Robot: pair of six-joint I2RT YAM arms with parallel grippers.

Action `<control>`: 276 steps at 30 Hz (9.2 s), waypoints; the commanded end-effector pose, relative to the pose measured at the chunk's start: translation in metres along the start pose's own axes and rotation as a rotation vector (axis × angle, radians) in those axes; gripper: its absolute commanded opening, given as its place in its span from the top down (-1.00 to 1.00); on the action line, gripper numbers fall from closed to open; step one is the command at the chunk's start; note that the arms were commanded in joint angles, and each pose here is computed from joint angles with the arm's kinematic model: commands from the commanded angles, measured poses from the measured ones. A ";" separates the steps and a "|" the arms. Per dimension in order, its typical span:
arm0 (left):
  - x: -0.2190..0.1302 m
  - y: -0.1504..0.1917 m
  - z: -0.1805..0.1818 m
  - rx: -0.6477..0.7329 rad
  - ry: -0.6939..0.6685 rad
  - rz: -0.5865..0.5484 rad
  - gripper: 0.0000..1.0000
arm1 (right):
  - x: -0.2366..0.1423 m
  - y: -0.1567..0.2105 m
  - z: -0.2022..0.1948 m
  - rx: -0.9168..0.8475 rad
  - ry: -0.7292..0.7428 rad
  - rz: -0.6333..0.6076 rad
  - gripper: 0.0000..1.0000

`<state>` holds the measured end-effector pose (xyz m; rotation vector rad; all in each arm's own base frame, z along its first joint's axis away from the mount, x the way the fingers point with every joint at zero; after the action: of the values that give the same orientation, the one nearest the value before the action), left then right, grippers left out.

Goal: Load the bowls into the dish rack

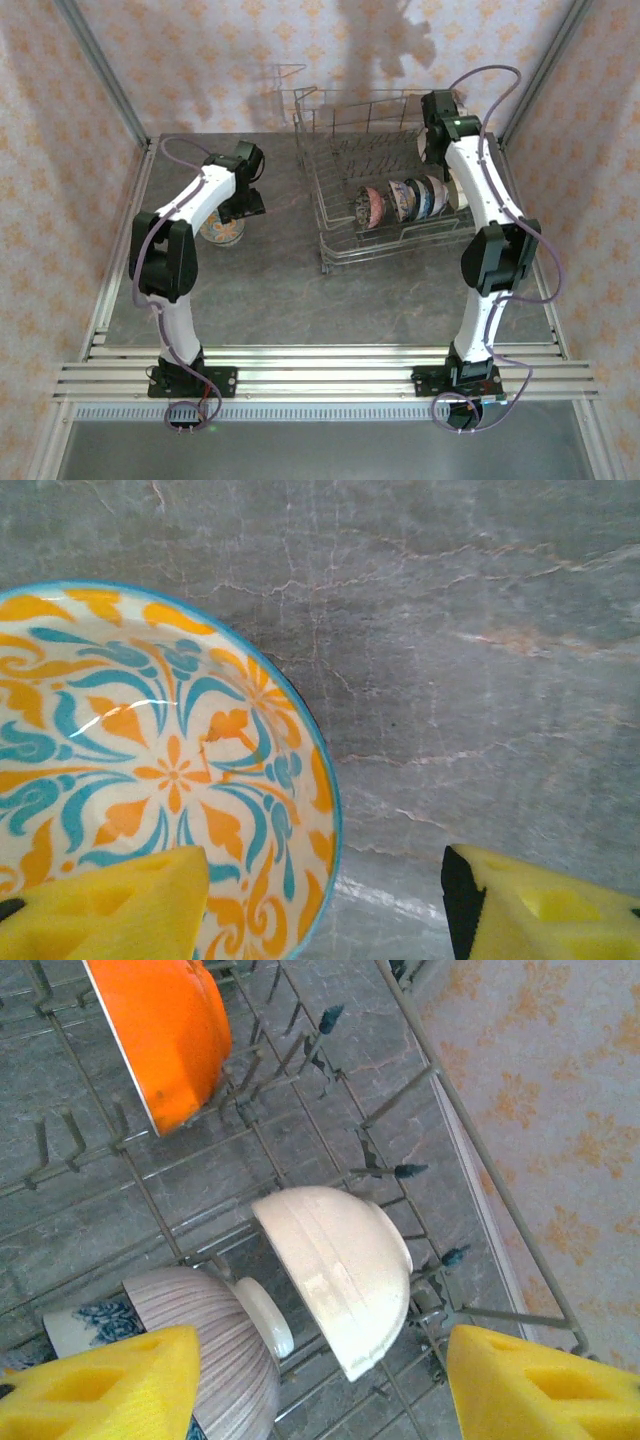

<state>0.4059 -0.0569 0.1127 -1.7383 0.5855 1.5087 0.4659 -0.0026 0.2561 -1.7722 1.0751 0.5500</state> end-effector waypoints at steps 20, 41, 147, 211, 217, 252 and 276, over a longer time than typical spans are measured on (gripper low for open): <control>0.004 -0.009 0.016 0.050 -0.065 -0.003 0.51 | -0.007 0.012 -0.001 0.085 -0.029 -0.001 -0.31; -0.021 -0.013 0.015 0.036 -0.016 -0.034 0.77 | -0.001 0.007 0.008 0.073 -0.062 0.006 -0.31; -0.319 -0.047 -0.156 -0.535 1.067 -0.288 0.91 | -0.219 -0.101 0.228 0.150 -0.299 -0.884 1.00; -0.170 -0.024 -0.135 -0.057 0.818 -0.204 -0.66 | 0.009 -0.093 0.044 0.156 0.546 -0.272 1.00; -0.166 -0.026 -0.126 -0.069 0.795 -0.210 -0.66 | 0.027 -0.094 0.056 0.131 0.557 -0.254 1.00; -0.163 -0.016 -0.097 -0.125 0.715 -0.213 -0.64 | 0.069 -0.083 0.112 0.047 0.342 -0.189 0.38; -0.141 -0.013 0.003 -0.150 0.342 -0.305 -0.70 | -0.002 -0.098 0.078 0.037 0.205 -0.245 -0.58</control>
<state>0.4088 -0.0991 0.2621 -2.2117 0.4600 0.9495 0.5738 0.0920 0.2121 -1.9403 1.0288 0.2729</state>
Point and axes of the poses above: each hand's point on the last joint's axis, 136 mm out from that joint toward the fingers, its own x axis out along the fingers, its own z axis along the line the jaws close on, y = z × x, the point moved 2 cm from there along -x, back along the fingers, and after that the axes turned 15 degrees about -x, right-handed, at the moved point
